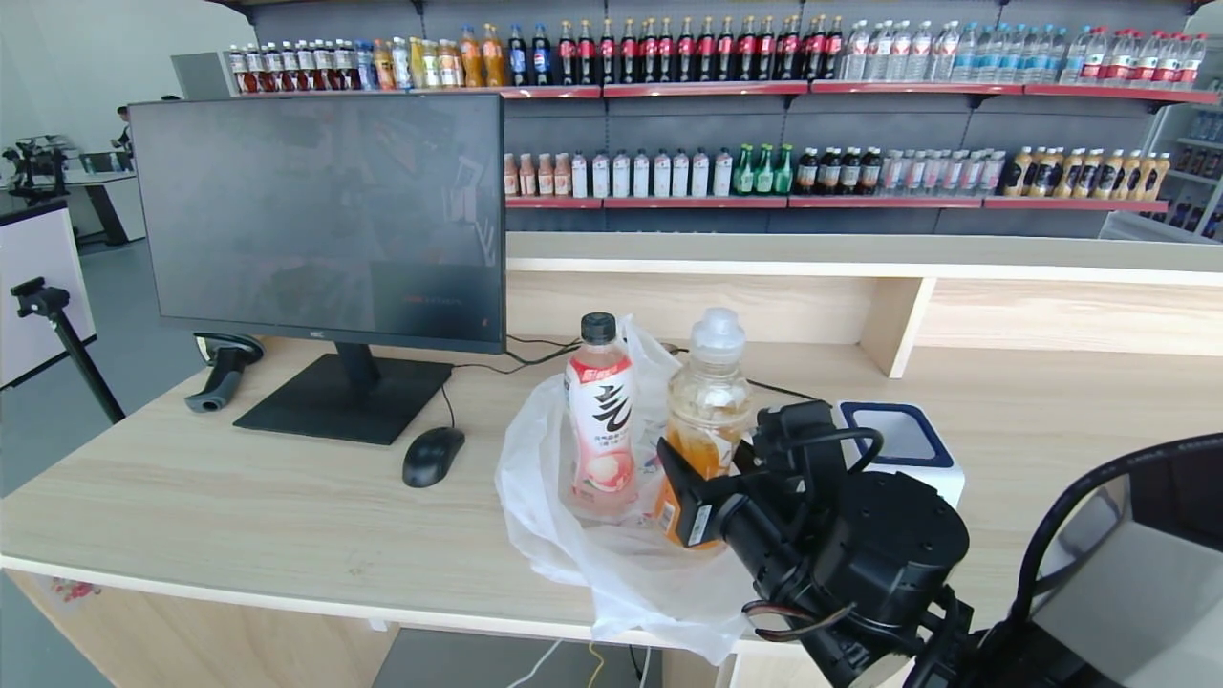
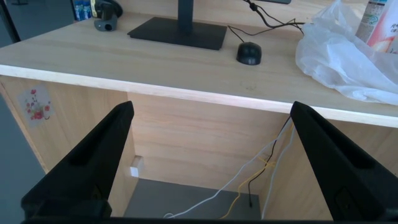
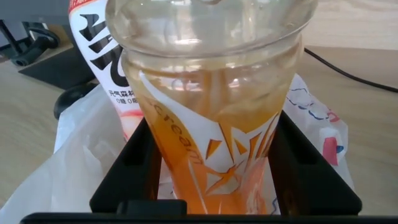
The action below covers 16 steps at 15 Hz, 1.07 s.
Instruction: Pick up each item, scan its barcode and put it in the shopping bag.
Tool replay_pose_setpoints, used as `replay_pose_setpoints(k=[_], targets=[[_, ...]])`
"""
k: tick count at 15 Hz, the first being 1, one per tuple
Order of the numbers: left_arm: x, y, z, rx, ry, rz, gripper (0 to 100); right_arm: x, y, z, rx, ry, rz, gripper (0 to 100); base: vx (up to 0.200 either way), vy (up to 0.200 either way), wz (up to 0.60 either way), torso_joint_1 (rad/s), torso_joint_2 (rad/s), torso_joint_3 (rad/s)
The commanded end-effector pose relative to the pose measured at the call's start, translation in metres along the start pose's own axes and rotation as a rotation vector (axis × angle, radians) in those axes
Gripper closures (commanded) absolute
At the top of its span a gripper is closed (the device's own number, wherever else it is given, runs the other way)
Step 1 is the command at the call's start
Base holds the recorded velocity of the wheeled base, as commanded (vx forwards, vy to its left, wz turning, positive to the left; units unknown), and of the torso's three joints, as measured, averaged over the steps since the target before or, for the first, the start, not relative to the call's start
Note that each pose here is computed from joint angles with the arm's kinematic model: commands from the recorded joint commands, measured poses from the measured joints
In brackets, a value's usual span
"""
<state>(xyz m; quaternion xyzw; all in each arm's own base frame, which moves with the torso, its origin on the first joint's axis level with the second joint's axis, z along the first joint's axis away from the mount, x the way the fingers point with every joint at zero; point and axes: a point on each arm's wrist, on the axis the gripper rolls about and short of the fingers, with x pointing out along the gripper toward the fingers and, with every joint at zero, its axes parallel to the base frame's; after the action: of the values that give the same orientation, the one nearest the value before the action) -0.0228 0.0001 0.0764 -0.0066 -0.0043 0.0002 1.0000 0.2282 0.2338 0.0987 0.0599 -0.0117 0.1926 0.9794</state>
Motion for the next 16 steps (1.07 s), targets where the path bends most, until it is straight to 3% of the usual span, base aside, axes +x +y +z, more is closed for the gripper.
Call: replay_pose_setpoints(k=[1,2,3,12,16], targets=[[0.0,0.0,0.0,-0.001,-0.001,0.001,0,0.0,0.0,-0.003,-0.004,0.01,0.001,100,0.0,0.0,0.0,0.0,0.0,0.0],[0.0,0.0,0.0,-0.001,-0.001,0.001,0,0.0,-0.001,-0.004,-0.01,0.013,-0.001,100,0.0,0.0,0.0,0.0,0.0,0.0],[0.0,0.0,0.0,-0.001,-0.001,0.001,0,0.0,0.0,-0.005,-0.023,0.018,0.0,0,0.0,0.0,0.0,0.0,0.0,0.0],[0.0,0.0,0.0,-0.002,-0.001,0.001,0,-0.024,-0.011,0.002,-0.023,0.046,-0.004,0,0.0,0.0,0.0,0.0,0.0,0.0],[0.0,0.0,0.0,-0.001,0.002,0.001,0,-0.069,-0.033,0.035,0.007,0.002,-0.018,0,0.0,0.0,0.0,0.0,0.0,0.0]])
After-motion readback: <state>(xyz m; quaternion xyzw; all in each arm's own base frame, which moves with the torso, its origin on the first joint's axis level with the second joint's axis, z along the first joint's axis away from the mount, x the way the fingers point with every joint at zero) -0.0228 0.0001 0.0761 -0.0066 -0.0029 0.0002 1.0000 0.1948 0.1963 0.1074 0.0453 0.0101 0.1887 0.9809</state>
